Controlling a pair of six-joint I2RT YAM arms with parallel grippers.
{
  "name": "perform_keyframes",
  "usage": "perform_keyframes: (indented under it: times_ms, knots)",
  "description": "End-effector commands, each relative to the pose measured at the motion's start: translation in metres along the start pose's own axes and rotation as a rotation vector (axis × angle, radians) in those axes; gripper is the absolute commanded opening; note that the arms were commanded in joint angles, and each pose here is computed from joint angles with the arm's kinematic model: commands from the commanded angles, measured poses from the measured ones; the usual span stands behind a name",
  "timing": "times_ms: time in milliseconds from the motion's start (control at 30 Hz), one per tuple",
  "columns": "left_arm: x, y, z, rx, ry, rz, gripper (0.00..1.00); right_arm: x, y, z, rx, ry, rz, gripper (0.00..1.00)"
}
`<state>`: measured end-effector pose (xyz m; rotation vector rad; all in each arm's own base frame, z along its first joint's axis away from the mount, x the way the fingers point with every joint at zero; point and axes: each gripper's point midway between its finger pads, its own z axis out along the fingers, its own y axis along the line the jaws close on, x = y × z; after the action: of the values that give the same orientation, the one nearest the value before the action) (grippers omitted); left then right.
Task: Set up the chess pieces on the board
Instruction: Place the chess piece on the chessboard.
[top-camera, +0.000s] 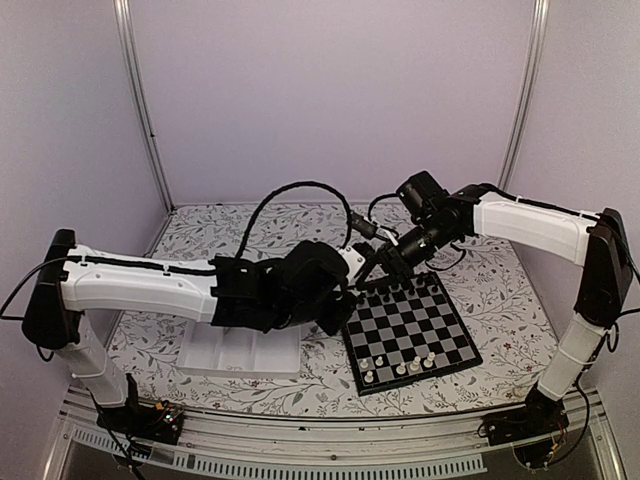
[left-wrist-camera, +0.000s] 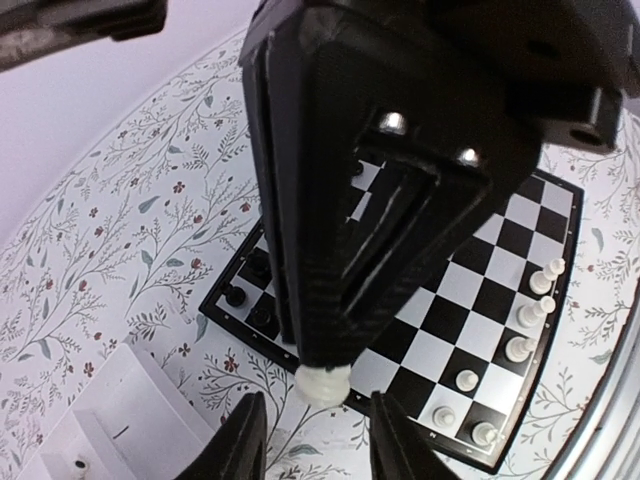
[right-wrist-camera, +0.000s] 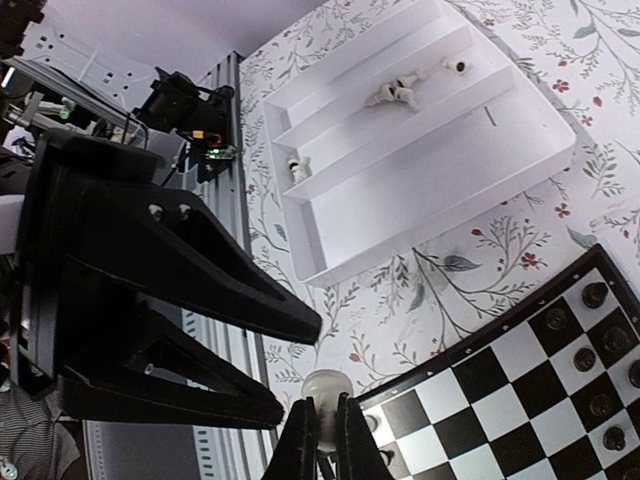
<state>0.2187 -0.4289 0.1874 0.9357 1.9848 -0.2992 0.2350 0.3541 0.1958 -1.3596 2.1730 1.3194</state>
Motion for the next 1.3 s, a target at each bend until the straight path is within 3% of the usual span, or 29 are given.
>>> perform_keyframes:
  times_ms: [0,133,300,633,1267]
  knots:
    - [0.004,0.006,-0.019,-0.025,0.006,0.031,0.39,0.002,-0.017,-0.021,0.223,0.035,-0.161,0.0]
    - [0.003,0.024,-0.042,-0.055,-0.046,-0.006,0.41,0.034,-0.028,-0.033,0.347,0.103,-0.234,0.0]
    - [0.0,0.063,-0.072,-0.187,-0.144,-0.091,0.43,0.062,-0.018,-0.04,0.376,0.154,-0.331,0.0]
    - [0.016,0.123,-0.109,-0.334,-0.215,-0.296,0.52,0.112,0.021,0.004,0.35,0.346,-0.608,0.0]
    - [0.029,0.133,-0.103,-0.336,-0.186,-0.338,0.53,0.164,0.002,0.052,0.353,0.554,-0.681,0.02]
